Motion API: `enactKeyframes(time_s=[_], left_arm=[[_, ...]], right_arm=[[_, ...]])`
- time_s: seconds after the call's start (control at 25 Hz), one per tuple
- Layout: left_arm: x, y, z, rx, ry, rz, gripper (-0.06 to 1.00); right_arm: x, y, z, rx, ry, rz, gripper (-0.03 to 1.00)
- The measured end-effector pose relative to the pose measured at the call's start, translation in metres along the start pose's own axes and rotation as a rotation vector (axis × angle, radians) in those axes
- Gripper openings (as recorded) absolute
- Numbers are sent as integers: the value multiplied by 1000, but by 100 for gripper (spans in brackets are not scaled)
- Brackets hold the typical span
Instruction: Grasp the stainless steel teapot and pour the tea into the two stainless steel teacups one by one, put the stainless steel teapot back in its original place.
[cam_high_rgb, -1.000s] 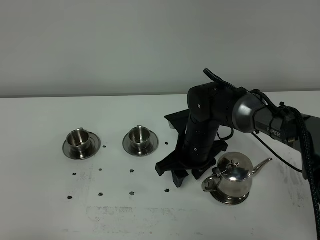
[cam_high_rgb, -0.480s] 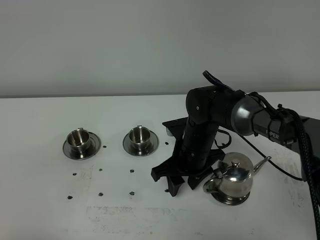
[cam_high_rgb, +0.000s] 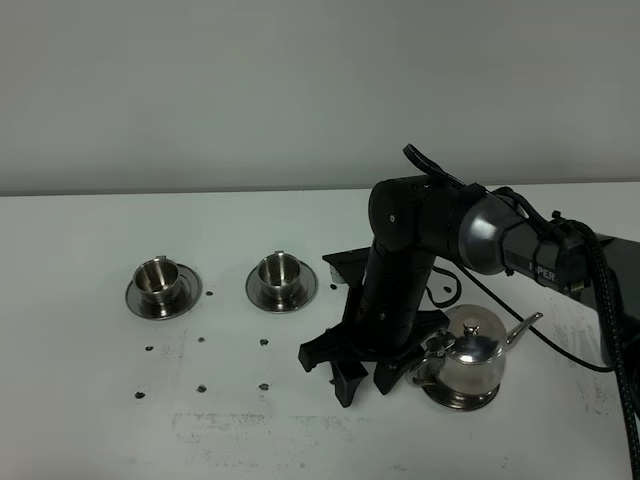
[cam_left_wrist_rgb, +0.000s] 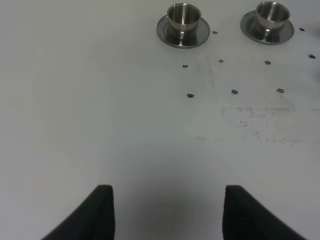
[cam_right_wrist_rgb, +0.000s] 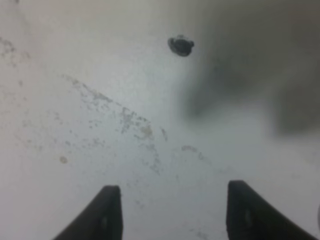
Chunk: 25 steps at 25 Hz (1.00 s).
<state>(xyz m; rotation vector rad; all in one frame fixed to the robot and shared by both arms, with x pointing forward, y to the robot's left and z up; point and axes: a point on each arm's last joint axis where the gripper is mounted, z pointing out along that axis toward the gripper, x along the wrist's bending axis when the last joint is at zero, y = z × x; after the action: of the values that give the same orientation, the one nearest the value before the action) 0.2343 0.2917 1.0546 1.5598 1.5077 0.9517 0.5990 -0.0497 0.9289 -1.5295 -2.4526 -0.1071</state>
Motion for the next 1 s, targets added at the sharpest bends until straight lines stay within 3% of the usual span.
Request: enactKeyframes(time_s=[0.36, 0.68, 1.0], left_arm=[[0, 0, 0, 0, 0, 0, 54], [0, 0, 0, 0, 0, 0, 54], [0, 0, 0, 0, 0, 0, 54]], right_arm=[[2, -13, 10, 59, 5, 15, 48], [32, -22, -35, -79, 42, -43, 48], [34, -16, -43, -195, 46, -69, 48]])
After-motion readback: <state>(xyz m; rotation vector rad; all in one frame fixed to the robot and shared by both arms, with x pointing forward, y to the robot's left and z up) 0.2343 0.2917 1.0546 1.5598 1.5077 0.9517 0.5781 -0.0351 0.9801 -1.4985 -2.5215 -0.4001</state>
